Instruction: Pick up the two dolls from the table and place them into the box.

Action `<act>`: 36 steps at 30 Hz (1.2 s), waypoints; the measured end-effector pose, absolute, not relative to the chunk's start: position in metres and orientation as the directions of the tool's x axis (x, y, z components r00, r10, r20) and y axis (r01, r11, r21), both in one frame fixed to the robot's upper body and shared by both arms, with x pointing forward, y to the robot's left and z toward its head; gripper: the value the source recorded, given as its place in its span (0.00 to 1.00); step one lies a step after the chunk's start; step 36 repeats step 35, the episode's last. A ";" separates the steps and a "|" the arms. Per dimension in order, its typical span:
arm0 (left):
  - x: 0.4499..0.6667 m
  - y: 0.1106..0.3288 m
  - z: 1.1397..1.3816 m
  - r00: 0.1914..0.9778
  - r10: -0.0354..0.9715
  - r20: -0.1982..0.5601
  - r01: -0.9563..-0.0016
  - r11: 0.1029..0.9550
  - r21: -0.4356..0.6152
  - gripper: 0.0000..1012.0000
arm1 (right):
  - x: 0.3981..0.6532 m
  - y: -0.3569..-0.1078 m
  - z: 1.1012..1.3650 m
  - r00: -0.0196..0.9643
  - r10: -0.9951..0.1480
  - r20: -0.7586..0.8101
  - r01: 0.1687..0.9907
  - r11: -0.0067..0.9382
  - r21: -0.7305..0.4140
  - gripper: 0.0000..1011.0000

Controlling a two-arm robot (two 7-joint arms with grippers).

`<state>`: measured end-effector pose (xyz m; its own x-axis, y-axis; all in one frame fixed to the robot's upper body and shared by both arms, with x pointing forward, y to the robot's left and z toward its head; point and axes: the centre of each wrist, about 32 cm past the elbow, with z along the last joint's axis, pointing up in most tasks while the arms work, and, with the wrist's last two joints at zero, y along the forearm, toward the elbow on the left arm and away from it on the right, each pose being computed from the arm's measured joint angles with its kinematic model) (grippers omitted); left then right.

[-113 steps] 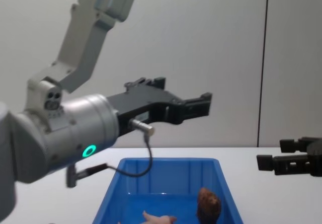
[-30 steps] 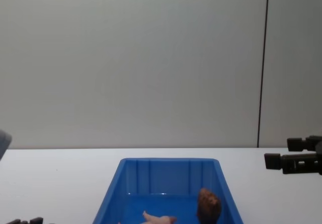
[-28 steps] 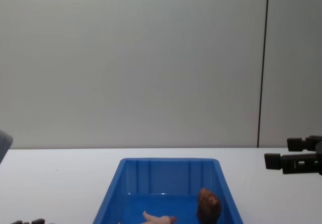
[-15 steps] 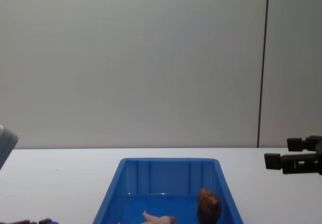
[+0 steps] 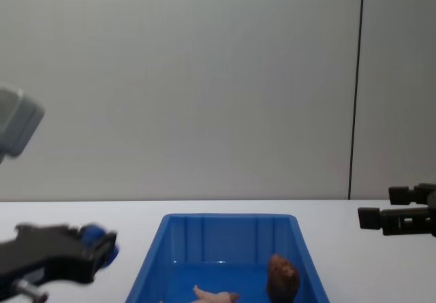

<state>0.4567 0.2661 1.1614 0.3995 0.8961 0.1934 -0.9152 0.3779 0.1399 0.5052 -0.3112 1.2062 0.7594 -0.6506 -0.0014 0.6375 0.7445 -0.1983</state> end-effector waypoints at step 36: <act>0.507 0.182 1.196 0.672 0.717 0.187 -0.714 0.694 -0.093 0.95 | 0.505 -0.311 1.206 0.759 -0.651 -0.001 0.638 0.744 -0.198 0.99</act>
